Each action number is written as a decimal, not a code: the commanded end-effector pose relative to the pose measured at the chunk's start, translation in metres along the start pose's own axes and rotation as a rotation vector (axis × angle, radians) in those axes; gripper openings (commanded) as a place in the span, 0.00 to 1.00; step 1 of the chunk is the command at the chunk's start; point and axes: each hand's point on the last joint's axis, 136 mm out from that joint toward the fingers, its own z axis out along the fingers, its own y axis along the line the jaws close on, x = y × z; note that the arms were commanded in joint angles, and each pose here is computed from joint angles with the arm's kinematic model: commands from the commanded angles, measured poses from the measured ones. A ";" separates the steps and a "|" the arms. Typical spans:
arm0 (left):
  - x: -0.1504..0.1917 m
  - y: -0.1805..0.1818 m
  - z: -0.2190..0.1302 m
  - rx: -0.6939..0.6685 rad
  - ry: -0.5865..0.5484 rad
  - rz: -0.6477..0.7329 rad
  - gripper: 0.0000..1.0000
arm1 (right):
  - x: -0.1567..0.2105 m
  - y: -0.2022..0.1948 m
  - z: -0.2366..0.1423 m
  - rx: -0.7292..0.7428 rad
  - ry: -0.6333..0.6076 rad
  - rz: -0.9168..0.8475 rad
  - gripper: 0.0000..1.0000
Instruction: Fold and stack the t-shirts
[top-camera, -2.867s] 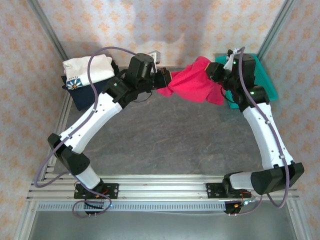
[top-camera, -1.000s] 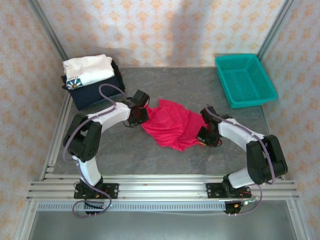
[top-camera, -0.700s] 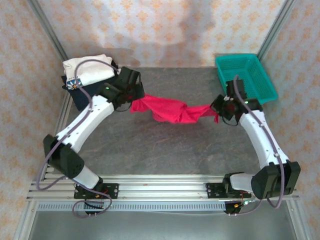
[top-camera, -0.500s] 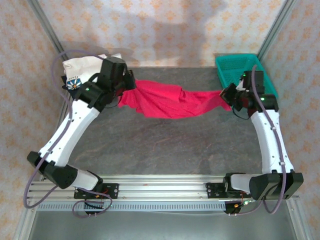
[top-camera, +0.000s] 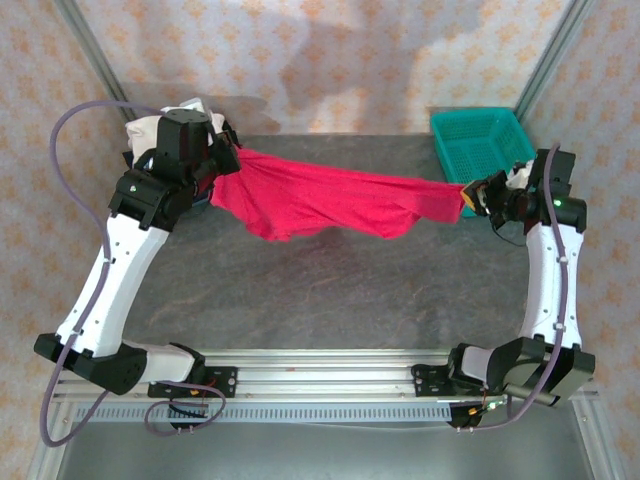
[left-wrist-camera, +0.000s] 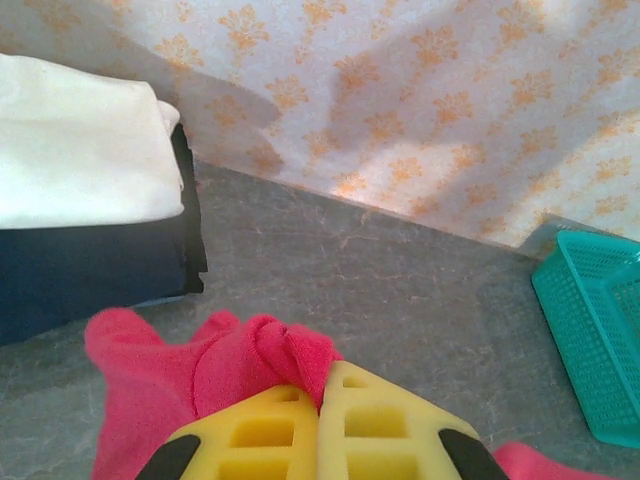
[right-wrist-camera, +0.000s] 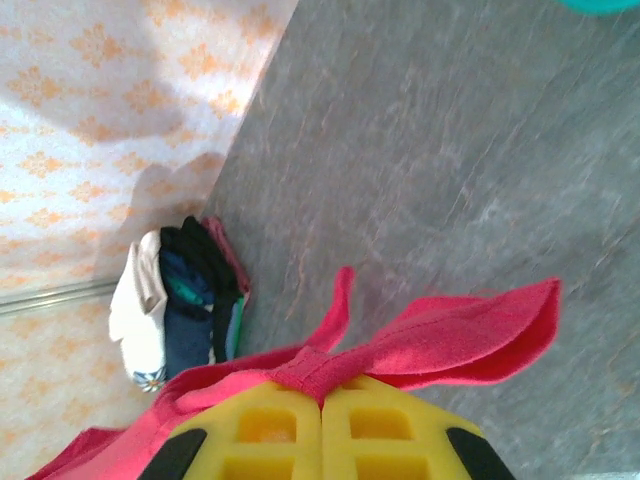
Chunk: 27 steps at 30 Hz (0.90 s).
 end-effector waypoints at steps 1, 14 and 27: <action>-0.020 -0.002 -0.028 0.043 -0.093 -0.005 0.00 | 0.021 0.020 -0.014 -0.070 0.051 -0.019 0.00; 0.000 -0.068 0.035 0.256 0.084 0.033 0.00 | 0.001 0.065 -0.013 -0.319 0.007 0.060 0.00; -0.017 -0.139 0.111 0.371 0.162 0.129 0.00 | -0.010 0.065 0.003 -0.324 0.037 0.139 0.00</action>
